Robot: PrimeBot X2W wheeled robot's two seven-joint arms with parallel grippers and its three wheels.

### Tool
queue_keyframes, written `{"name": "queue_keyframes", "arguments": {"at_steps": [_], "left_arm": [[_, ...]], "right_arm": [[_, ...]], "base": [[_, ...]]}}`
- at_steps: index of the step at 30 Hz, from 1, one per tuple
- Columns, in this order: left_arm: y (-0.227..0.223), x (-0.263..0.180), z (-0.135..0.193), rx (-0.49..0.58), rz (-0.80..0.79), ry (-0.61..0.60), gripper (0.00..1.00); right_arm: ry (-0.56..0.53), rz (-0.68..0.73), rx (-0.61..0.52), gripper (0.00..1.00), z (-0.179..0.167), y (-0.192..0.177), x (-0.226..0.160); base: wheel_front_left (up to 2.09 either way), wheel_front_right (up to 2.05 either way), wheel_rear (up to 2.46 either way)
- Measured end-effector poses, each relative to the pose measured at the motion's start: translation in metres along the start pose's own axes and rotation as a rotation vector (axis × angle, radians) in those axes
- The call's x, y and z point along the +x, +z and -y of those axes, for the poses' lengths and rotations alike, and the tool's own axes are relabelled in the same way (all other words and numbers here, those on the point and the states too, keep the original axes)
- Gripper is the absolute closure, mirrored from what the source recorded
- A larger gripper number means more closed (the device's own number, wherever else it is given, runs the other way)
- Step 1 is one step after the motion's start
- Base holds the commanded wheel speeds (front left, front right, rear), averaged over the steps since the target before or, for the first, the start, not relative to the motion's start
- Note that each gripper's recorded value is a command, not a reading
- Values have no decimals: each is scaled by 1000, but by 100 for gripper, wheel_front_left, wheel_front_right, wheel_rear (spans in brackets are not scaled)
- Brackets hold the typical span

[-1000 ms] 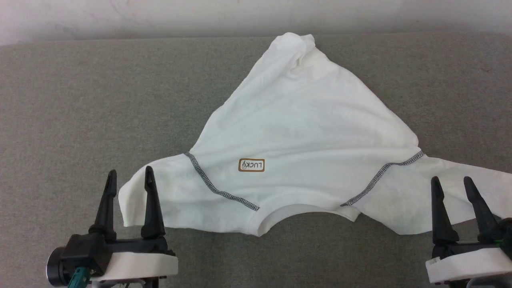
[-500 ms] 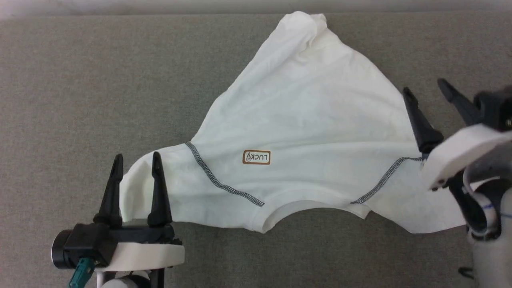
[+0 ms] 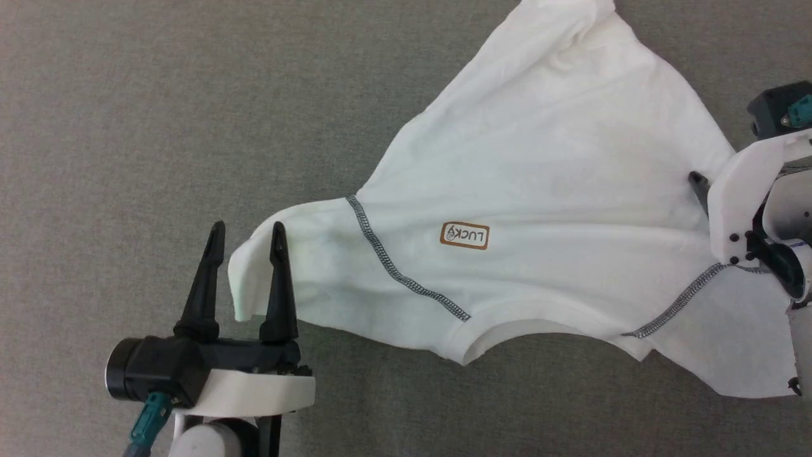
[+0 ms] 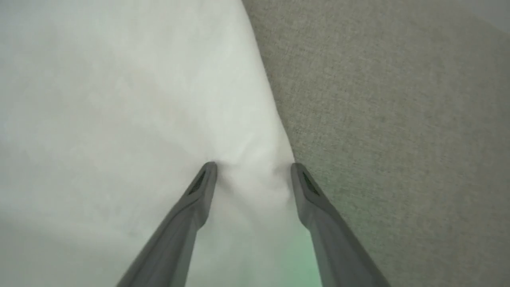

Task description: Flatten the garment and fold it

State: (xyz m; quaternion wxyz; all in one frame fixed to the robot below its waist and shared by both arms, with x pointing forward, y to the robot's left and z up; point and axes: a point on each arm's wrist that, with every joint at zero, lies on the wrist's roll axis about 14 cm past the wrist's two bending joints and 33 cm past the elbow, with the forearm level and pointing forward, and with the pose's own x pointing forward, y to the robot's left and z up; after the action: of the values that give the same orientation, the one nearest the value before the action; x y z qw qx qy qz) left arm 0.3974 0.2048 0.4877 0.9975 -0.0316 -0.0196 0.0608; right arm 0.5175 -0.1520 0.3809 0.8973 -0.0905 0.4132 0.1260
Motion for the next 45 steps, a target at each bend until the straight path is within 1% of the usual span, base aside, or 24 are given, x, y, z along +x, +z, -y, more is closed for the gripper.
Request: {"name": "queue_keyframes", "arguments": {"at_steps": [4,5,6,7,8,11,13,16,17,18,20,22,23,25,30,31,32,33,36,38,41,45], "left_arm": [[-5,-1,-5,7,-16,16,0],[-6,-2,-6,8,-23,17,0],[-9,-4,-9,13,-35,26,0],[-9,-4,-9,13,-35,26,0],[-10,-5,-10,14,-39,29,0],[-8,-6,-14,18,-35,39,0],[-5,-6,-13,17,-26,36,0],[-4,-7,-13,16,-25,33,0],[-5,-5,-12,7,-25,27,0],[-5,-5,-12,7,-25,27,0],[-6,-1,-9,-4,-25,20,0],[-9,2,-7,-12,-32,15,0],[-11,3,-7,-16,-38,15,0],[-16,4,-7,-25,-51,19,0],[-23,7,-10,-28,-72,31,0],[-23,7,-11,-26,-74,34,0],[-24,8,-12,-24,-77,38,0],[-26,8,-13,-20,-82,40,0],[-30,9,-15,-13,-94,43,0],[-30,11,-14,-11,-92,41,0],[-28,12,-15,-1,-83,39,0],[-18,12,-16,7,-55,38,0]], "right_arm": [[14,-21,4,0,-3,-3,12],[20,-24,9,24,-4,-2,16],[27,-5,19,57,-4,2,21],[27,-5,19,85,-4,2,21],[29,11,16,100,-5,5,23],[37,75,12,100,-8,23,24],[33,138,-11,100,-8,42,20],[-2,301,-85,100,2,98,7],[-25,405,-135,100,6,137,-2],[-25,405,-135,100,6,137,-2],[-51,492,-201,100,9,169,-8],[-76,543,-276,100,9,190,-7],[-81,552,-306,100,8,196,-4],[-77,534,-310,100,7,199,10],[-61,441,-377,100,-3,180,54],[-58,429,-387,80,-5,176,62],[-54,414,-389,56,-6,171,70],[-50,399,-384,0,-6,166,77],[-32,384,-369,0,-11,157,92],[-15,404,-357,0,-17,158,93],[4,465,-314,0,-21,168,84],[24,580,-220,0,-20,187,58]], "base": [[0,0,0],[0,0,0],[0,0,0],[0,0,0],[0,0,0],[0,0,0],[0,0,0],[0,0,0],[0,0,0],[0,0,0],[0,0,0],[0,0,0],[0,0,0],[0,0,0],[0,0,0],[0,0,0],[0,0,0],[0,0,0],[0,0,0],[0,0,0],[0,0,0],[0,0,0]]}}
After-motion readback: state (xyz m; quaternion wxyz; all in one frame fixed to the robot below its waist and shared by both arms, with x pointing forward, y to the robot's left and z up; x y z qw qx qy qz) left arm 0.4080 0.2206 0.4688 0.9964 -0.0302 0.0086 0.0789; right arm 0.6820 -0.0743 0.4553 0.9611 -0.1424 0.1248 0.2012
